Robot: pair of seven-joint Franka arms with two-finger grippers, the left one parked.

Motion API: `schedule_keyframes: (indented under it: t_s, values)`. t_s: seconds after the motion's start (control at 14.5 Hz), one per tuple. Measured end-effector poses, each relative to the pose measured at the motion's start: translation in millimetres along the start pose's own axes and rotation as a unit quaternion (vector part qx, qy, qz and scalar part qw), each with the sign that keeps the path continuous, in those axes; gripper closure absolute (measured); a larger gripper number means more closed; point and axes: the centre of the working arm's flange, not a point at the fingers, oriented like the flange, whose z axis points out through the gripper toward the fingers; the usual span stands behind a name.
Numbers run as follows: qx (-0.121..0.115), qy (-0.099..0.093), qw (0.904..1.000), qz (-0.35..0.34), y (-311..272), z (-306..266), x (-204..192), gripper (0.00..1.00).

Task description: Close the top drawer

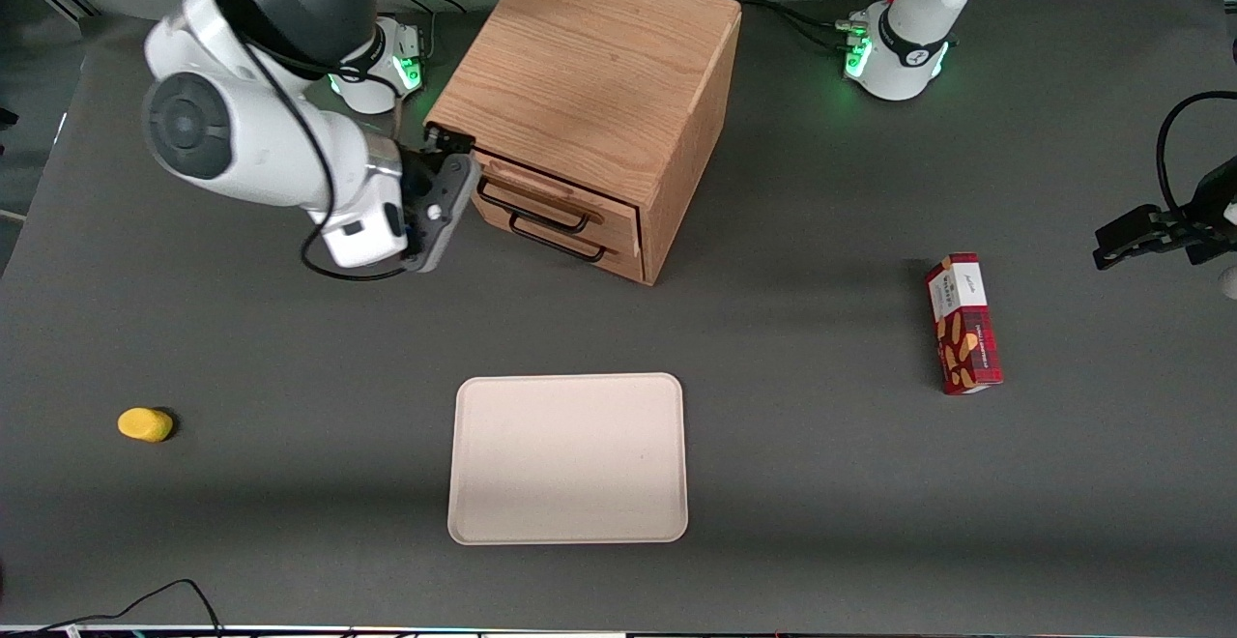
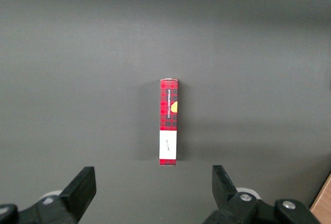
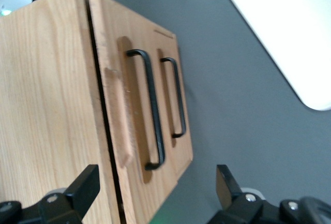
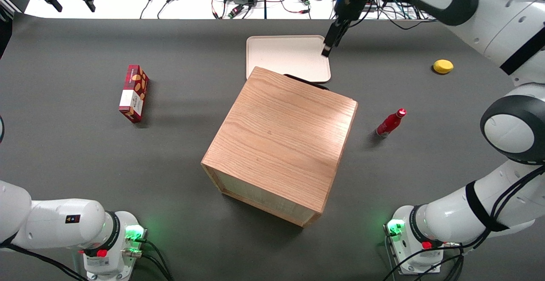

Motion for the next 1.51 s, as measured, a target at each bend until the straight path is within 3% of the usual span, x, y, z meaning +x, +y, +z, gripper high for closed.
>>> schedule_keyframes:
  t_s: [0.41, 0.62, 0.89, 1.03, 1.38, 1.51]
  values:
    - [-0.035, 0.048, 0.9909, 0.121, 33, -69, -56, 0.00]
    - [-0.067, 0.054, 0.9798, 0.181, 83, -96, -105, 0.00]
    - [-0.137, 0.034, 0.9593, 0.244, 122, -124, -162, 0.00]
    - [-0.173, 0.028, 0.9425, 0.284, 116, -137, -173, 0.00]
    - [-0.185, 0.047, 0.9103, 0.367, 100, -157, -202, 0.00]
    - [-0.188, 0.065, 0.9003, 0.387, 105, -160, -208, 0.00]
